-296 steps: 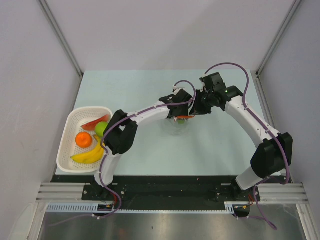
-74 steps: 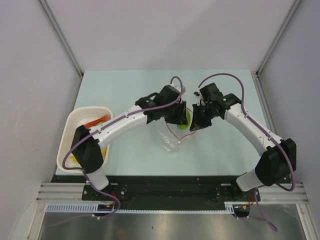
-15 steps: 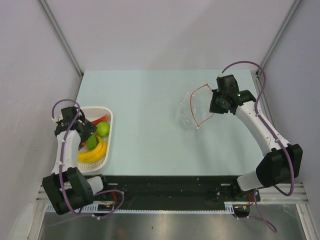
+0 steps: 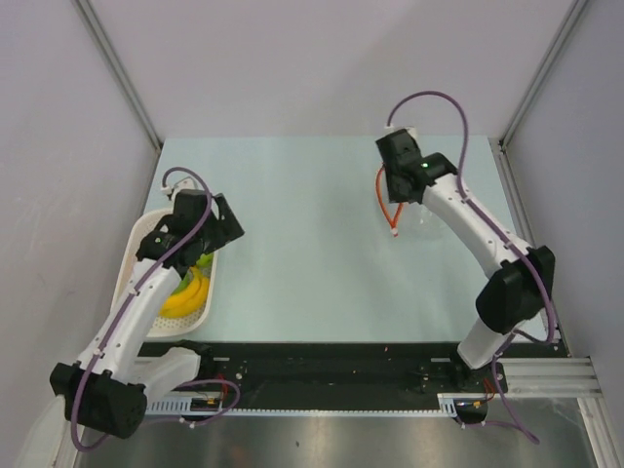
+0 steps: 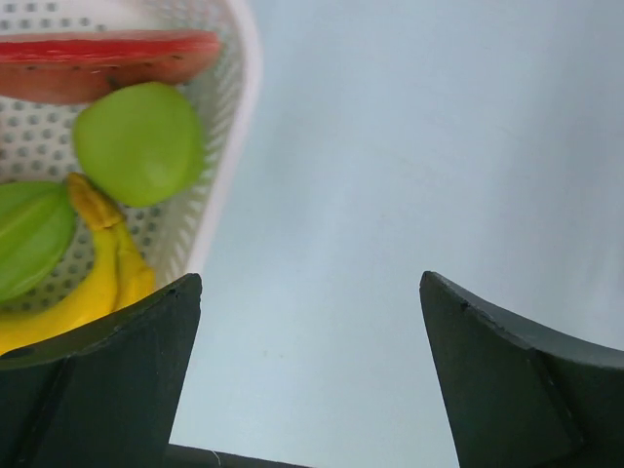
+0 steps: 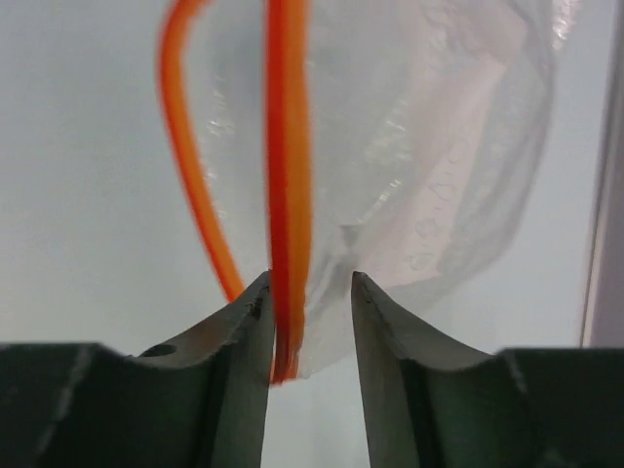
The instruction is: Open the zip-top bag and remove the fake food
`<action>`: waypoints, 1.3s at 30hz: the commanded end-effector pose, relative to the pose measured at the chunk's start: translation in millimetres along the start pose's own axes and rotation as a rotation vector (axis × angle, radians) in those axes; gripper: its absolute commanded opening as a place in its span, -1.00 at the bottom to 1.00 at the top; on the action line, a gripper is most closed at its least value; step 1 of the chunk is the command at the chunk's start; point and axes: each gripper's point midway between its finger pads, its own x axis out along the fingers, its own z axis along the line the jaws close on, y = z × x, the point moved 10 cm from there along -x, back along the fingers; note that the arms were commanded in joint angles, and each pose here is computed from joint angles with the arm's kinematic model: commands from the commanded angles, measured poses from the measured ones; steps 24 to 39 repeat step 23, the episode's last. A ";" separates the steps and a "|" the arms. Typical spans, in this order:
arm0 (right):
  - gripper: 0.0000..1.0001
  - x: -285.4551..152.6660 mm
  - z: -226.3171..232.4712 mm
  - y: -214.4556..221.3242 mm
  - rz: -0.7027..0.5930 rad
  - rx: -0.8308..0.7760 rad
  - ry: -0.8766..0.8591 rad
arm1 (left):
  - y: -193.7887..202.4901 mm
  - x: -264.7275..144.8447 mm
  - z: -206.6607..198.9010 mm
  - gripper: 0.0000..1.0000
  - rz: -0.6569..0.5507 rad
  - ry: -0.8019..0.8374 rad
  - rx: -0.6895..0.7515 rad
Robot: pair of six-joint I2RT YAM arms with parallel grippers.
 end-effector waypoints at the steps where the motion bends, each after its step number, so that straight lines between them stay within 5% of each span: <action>1: 0.05 4.4 46.9 -12.8 0.045 -0.026 -0.198 | -7.0 -24.3 -31.2 0.93 -0.029 0.141 0.049; 7: 0.99 -15.4 85.8 -24.2 0.054 0.098 -0.450 | -19.7 -76.1 -51.7 0.99 -0.132 0.516 0.148; 13: 0.99 -75.8 73.3 -23.4 -0.087 0.209 -0.705 | -24.4 -117.9 -75.7 0.99 -0.189 0.956 0.233; 23: 0.99 -151.9 3.5 31.3 -0.263 0.343 -0.744 | -26.3 -171.0 -89.2 0.99 -0.282 1.436 0.143; 39: 0.99 -151.9 3.5 31.3 -0.263 0.343 -0.744 | -26.3 -171.0 -89.2 0.99 -0.282 1.436 0.143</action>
